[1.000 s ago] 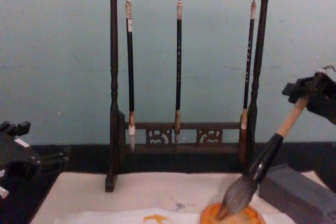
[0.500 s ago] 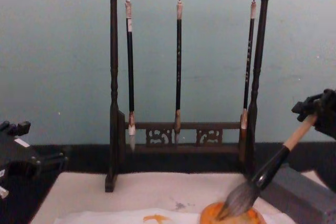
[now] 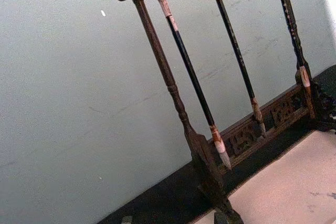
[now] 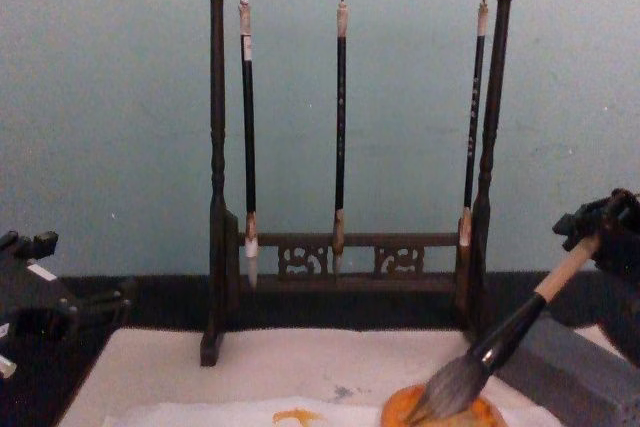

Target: Pick up the brush from the inkstone, write on the paper, then place the brush back to its original position.

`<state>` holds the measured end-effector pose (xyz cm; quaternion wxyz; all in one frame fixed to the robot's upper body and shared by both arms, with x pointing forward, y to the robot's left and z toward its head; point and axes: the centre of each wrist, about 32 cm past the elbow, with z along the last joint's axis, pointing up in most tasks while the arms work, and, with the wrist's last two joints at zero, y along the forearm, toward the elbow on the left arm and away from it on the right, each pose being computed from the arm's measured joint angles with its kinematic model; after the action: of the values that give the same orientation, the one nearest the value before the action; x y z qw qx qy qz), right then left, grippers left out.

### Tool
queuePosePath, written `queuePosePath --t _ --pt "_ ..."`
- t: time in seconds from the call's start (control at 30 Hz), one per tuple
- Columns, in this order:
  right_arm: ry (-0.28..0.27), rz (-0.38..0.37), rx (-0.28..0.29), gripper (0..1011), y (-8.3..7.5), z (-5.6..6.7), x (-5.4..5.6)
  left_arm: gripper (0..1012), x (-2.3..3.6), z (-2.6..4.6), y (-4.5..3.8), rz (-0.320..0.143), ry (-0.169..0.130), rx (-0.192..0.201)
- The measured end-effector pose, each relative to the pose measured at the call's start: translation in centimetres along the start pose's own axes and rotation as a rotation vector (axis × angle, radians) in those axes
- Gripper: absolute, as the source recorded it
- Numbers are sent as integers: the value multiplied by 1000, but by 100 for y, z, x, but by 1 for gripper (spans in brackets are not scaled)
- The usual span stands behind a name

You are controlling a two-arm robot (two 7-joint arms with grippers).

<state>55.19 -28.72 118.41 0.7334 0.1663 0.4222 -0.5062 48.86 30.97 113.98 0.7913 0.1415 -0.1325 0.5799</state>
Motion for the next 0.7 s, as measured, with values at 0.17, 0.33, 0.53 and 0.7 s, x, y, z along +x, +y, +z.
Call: queuePosePath --t 0.17,0.33,0.53,0.7 --pt "7 -6 -9 169 24 5 38 1010 0 0 0 0 0 0" --pt "10 -9 -16 169 41 -5 62 1009 0 0 0 0 0 0" --pt "15 -16 -21 169 66 -8 92 1010 0 0 0 0 0 0" --pt "19 -24 -22 169 90 -19 120 1010 0 0 0 0 0 0"
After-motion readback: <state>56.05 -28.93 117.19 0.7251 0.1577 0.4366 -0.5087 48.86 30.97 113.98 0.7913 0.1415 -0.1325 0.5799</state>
